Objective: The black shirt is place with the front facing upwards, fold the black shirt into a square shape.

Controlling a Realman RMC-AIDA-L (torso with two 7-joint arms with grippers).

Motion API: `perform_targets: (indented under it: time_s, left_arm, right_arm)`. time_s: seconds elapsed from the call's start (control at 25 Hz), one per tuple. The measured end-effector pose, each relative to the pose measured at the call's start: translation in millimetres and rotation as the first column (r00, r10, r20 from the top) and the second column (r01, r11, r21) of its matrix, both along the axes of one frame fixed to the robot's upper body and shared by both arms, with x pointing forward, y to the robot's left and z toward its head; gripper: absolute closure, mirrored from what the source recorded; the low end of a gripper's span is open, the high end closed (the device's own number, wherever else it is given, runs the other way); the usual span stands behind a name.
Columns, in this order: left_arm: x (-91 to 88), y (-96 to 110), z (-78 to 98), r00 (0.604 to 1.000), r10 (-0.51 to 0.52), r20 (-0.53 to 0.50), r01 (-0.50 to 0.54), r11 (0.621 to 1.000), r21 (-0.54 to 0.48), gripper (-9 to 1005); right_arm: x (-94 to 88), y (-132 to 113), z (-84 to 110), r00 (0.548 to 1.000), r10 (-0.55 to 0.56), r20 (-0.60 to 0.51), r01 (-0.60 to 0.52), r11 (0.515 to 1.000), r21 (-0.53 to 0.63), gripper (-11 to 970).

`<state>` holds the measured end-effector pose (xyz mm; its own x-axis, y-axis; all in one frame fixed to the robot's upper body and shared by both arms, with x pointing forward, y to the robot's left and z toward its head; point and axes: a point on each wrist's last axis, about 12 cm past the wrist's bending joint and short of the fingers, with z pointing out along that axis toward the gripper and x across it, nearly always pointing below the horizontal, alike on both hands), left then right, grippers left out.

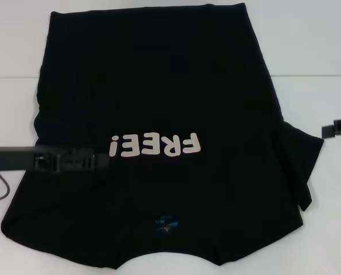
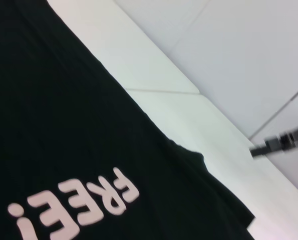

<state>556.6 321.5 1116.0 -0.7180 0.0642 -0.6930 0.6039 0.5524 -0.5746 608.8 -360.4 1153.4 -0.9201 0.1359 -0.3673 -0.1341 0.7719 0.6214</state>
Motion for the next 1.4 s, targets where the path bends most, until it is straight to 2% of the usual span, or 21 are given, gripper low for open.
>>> perform_targets:
  time_s: [0.24,0.6,1.16,1.4]
  left_arm:
    - [8.1,-4,6.1,0.999,0.032,-0.001,-0.032,0.999,-0.035,227]
    - [8.2,-1,7.3,0.998,0.059,0.006,-0.059,0.996,-0.062,229]
    - [7.9,0,5.3,0.997,0.070,0.007,-0.070,0.996,-0.057,231]
    - [8.4,0,4.3,0.997,0.078,0.008,-0.078,0.995,-0.054,232]
  right_arm:
    - [-5.4,0,-7.6,0.998,0.008,-0.059,-0.011,0.999,-0.044,109]
    - [-7.9,15,-25.8,0.996,0.025,-0.089,-0.033,0.996,-0.085,108]
    - [-9.7,25,-32.0,0.991,0.054,-0.120,-0.064,0.994,-0.085,280]
    - [-13.0,29,-41.0,0.988,0.058,-0.144,-0.071,0.994,-0.086,495]
